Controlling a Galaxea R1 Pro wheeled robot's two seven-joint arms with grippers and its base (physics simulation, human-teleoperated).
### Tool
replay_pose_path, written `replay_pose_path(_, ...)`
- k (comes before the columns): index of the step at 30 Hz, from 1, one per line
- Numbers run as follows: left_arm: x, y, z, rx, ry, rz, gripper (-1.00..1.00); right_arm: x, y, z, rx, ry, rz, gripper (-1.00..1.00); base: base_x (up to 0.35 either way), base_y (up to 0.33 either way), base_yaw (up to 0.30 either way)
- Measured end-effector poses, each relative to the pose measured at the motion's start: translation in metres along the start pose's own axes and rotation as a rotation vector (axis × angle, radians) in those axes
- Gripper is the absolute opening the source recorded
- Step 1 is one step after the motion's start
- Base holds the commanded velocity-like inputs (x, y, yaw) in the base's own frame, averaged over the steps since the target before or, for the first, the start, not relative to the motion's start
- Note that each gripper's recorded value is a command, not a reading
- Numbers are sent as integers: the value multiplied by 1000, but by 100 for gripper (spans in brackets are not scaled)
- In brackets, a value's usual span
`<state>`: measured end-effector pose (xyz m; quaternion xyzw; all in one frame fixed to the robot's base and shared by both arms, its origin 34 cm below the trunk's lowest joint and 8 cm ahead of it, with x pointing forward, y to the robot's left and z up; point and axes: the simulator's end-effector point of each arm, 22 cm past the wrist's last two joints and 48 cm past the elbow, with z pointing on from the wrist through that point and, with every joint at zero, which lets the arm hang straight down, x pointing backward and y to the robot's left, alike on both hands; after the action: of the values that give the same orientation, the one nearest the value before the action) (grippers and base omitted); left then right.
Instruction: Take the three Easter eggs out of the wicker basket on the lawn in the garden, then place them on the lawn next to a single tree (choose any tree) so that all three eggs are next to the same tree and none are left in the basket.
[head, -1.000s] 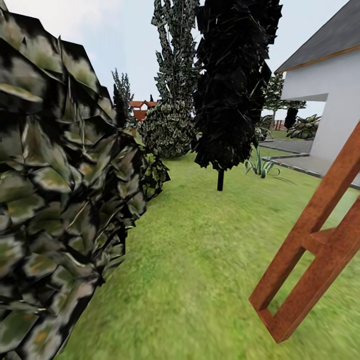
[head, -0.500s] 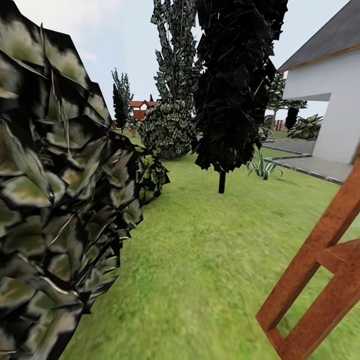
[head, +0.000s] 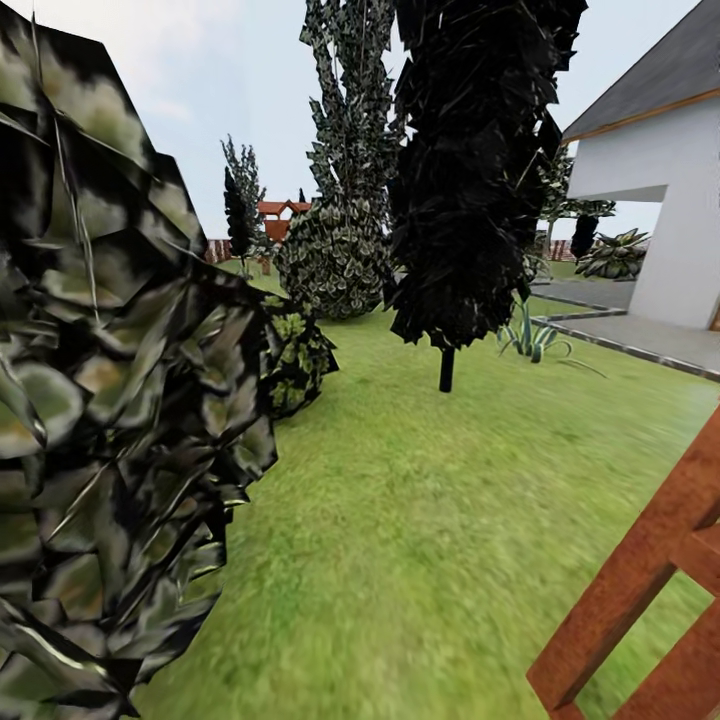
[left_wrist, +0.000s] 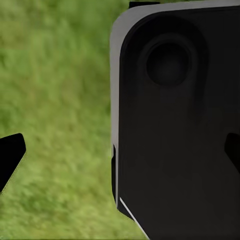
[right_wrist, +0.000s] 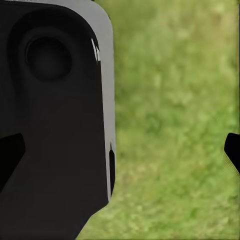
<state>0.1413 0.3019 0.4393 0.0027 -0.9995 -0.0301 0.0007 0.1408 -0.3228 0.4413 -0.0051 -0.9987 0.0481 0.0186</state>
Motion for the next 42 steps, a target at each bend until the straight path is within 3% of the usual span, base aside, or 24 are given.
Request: replay_pose_path(42,1,0,0,0,3,0,100,1,7,0,-9,2,-1,100,334,0,-23)
